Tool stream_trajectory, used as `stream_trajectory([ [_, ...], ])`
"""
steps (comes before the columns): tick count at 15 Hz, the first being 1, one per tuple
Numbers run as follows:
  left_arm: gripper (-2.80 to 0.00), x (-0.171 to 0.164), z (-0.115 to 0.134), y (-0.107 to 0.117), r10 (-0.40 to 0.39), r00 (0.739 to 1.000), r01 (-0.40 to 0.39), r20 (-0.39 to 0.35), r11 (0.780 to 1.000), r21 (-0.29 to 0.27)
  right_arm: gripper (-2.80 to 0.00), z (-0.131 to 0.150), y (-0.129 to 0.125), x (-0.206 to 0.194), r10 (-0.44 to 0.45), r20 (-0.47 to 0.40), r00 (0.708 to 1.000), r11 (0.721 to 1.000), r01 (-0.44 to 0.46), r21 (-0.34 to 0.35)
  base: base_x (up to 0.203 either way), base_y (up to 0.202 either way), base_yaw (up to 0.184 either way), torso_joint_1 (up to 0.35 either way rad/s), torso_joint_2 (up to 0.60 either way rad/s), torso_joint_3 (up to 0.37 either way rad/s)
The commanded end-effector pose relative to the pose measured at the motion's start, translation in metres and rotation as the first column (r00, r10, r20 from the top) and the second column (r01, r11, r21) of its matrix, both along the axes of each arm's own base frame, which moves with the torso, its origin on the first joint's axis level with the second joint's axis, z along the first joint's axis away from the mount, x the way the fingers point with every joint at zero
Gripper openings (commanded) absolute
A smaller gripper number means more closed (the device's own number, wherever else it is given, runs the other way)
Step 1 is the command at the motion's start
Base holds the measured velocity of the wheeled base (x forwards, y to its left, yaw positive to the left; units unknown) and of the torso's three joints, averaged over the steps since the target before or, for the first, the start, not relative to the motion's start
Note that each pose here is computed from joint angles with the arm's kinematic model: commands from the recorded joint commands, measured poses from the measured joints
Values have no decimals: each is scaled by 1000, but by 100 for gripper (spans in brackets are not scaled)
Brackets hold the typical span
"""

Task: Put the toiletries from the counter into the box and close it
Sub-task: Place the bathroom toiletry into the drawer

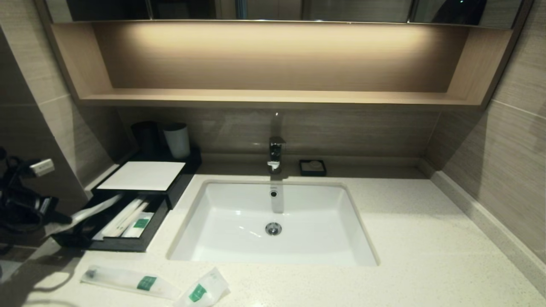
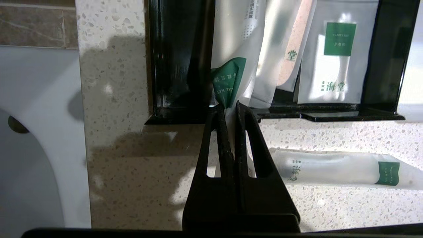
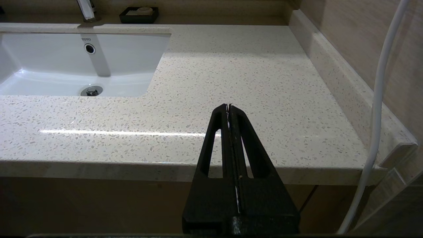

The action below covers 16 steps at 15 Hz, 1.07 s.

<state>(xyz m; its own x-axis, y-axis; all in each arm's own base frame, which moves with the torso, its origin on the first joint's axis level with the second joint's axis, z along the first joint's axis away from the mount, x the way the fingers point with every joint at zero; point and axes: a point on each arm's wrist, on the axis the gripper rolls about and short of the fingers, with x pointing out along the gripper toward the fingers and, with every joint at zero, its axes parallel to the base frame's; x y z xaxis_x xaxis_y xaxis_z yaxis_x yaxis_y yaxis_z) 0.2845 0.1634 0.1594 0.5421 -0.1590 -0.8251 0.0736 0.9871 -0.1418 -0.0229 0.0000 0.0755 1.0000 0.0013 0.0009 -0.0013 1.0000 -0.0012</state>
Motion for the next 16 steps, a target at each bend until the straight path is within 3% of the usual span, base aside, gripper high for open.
stream_trajectory([
  [1, -280, 8, -4, -4, -1, 1000, 1, -4, 1000, -8, -280, 0, 0, 0, 0, -2, 1000, 1000, 0, 0, 0, 0, 0, 0, 0, 0],
  [11, -280, 21, -21, 0, 13, 1000, -14, -22, 1000, -8, -280, 0, 0, 0, 0, -2, 1000, 1000, 0, 0, 0, 0, 0, 0, 0, 0],
  [16, -280, 30, -19, 1, 28, 999, -28, 16, 1000, -2, -280, 0, 0, 0, 0, -1, 1000, 1000, 0, 0, 0, 0, 0, 0, 0, 0],
])
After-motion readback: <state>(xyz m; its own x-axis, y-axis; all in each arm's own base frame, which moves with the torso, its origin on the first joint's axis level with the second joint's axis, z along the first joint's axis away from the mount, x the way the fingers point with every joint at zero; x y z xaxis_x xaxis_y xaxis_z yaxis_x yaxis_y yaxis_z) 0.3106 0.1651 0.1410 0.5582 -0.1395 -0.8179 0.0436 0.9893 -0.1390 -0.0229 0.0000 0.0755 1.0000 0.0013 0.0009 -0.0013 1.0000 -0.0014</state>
